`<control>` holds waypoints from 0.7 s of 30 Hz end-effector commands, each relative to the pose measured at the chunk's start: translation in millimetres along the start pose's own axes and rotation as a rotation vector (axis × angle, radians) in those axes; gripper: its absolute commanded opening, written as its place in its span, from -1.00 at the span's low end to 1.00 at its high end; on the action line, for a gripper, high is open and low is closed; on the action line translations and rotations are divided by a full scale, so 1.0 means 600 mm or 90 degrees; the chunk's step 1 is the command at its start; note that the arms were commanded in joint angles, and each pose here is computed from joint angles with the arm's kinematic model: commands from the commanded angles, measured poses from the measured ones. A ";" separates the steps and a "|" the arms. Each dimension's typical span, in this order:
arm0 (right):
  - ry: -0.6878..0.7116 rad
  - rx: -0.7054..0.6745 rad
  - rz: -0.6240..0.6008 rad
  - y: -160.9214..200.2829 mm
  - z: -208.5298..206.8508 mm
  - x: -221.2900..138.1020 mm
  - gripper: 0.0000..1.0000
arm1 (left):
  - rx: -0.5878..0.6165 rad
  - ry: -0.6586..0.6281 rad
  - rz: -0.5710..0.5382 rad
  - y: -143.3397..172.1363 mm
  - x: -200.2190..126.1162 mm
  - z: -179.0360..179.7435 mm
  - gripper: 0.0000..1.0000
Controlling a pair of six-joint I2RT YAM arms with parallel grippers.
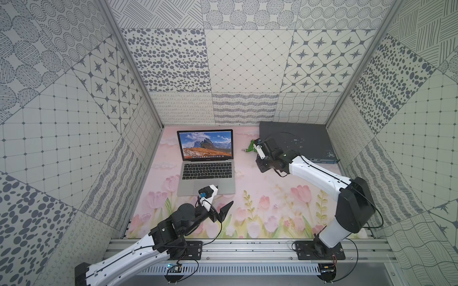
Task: Remove the wireless mouse receiver from the laptop
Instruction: Place the mouse at the center of the board.
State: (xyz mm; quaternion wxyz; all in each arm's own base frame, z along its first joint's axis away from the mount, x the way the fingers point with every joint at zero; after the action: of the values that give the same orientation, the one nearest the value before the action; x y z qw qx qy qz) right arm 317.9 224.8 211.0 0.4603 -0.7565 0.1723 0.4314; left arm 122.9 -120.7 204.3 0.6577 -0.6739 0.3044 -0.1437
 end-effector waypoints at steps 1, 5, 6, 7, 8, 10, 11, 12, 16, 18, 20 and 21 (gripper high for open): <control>0.118 -0.134 0.017 -0.008 0.006 0.022 -0.52 | -0.040 -0.126 0.055 0.023 -0.009 0.030 0.97; 0.150 -0.197 0.008 -0.009 0.036 0.048 -0.52 | -0.032 -0.125 0.054 0.023 -0.009 0.030 0.97; 0.154 -0.225 0.009 -0.006 0.047 0.056 -0.50 | -0.030 -0.124 0.054 0.023 -0.009 0.030 0.97; 0.161 -0.250 0.013 -0.003 0.057 0.064 -0.47 | -0.034 -0.123 0.054 0.023 -0.009 0.029 0.97; 0.168 -0.268 0.015 0.000 0.065 0.071 -0.45 | -0.041 -0.125 0.057 0.023 -0.009 0.030 0.97; 0.163 -0.302 0.026 0.010 0.082 0.085 -0.43 | -0.047 -0.127 0.059 0.024 -0.008 0.030 0.97; 0.162 -0.317 0.027 0.016 0.090 0.091 -0.41 | -0.049 -0.130 0.061 0.024 -0.008 0.031 0.97; 0.163 -0.330 0.027 0.022 0.096 0.097 -0.40 | -0.052 -0.134 0.060 0.024 -0.008 0.031 0.97; 0.167 -0.360 0.036 0.038 0.112 0.115 -0.36 | -0.051 -0.138 0.063 0.024 -0.007 0.032 0.97; 0.166 -0.365 0.033 0.042 0.118 0.118 -0.34 | -0.051 -0.138 0.063 0.024 -0.007 0.032 0.97; 0.163 -0.368 0.034 0.046 0.122 0.120 -0.26 | -0.050 -0.138 0.061 0.023 -0.007 0.032 0.97; 0.164 -0.370 0.034 0.048 0.124 0.120 -0.19 | -0.050 -0.139 0.060 0.023 -0.008 0.033 0.97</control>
State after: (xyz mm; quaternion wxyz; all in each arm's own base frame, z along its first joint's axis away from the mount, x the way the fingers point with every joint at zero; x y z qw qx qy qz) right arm 303.4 280.6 130.1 0.1927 -0.8949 0.1236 0.3831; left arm 126.1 -104.4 185.1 0.6704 -0.6844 0.2843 -0.0367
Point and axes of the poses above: each gripper's point midway between its finger pads, its own x axis out along the fingers, its own z axis along the line the jaws close on, y = z × x, the point moved 9 cm from there along -x, back along the fingers
